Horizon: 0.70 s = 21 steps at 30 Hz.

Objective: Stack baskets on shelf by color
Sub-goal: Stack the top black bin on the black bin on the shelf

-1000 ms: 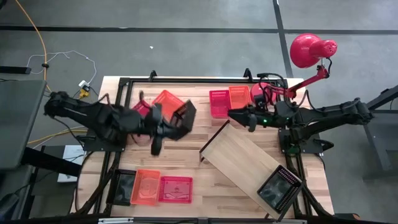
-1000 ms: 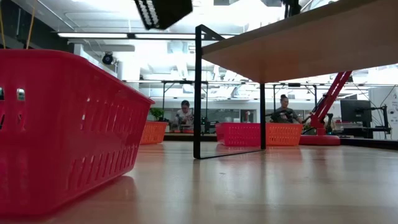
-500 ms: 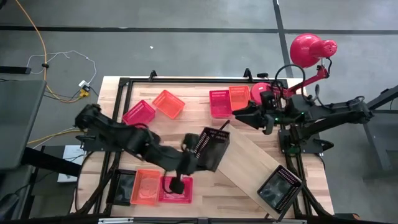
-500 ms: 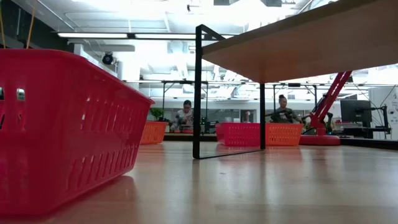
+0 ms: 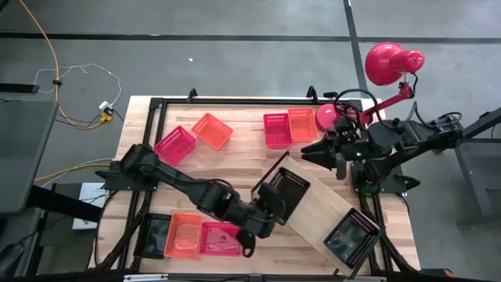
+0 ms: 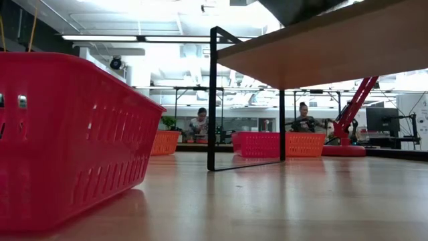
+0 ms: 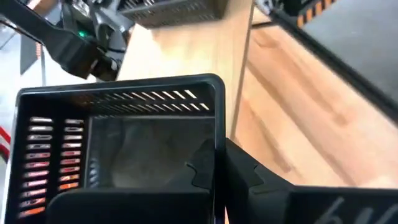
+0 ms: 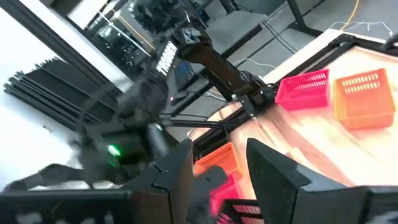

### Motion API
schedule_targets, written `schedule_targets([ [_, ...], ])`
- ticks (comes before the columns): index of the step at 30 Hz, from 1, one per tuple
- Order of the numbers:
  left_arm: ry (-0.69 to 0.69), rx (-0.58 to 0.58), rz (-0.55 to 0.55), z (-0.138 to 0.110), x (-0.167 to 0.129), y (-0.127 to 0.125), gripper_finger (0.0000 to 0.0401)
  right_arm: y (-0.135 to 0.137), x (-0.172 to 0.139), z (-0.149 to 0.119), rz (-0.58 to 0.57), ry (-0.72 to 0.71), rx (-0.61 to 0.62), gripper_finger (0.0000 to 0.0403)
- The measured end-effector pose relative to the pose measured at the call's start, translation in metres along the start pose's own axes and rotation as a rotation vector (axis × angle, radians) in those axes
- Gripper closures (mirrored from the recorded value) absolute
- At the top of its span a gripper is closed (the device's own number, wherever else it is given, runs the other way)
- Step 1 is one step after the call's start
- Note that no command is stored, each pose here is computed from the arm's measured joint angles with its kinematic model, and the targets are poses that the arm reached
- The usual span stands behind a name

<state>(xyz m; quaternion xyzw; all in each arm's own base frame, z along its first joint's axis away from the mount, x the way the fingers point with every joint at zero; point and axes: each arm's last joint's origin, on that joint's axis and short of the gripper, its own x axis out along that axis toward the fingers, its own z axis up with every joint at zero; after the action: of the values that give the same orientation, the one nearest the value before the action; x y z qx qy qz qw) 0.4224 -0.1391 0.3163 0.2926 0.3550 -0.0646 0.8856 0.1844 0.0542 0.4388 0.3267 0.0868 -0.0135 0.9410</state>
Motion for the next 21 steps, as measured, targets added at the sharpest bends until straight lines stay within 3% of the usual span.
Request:
schedule_targets([
  [6, 0.064, 0.017, -0.001, -0.009, 0.024, -0.002, 0.0401, 0.001, -0.001, 0.0, -0.002, 0.009, -0.021, 0.0265],
  [13, 0.08, 0.023, -0.018, -0.012, 0.025, -0.001, 0.0397, 0.0, -0.001, -0.001, 0.002, 0.022, -0.031, 0.0265],
  [21, 0.091, 0.006, -0.007, -0.014, 0.027, 0.005, 0.0355, 0.0, -0.001, -0.001, 0.002, 0.025, -0.041, 0.0265],
])
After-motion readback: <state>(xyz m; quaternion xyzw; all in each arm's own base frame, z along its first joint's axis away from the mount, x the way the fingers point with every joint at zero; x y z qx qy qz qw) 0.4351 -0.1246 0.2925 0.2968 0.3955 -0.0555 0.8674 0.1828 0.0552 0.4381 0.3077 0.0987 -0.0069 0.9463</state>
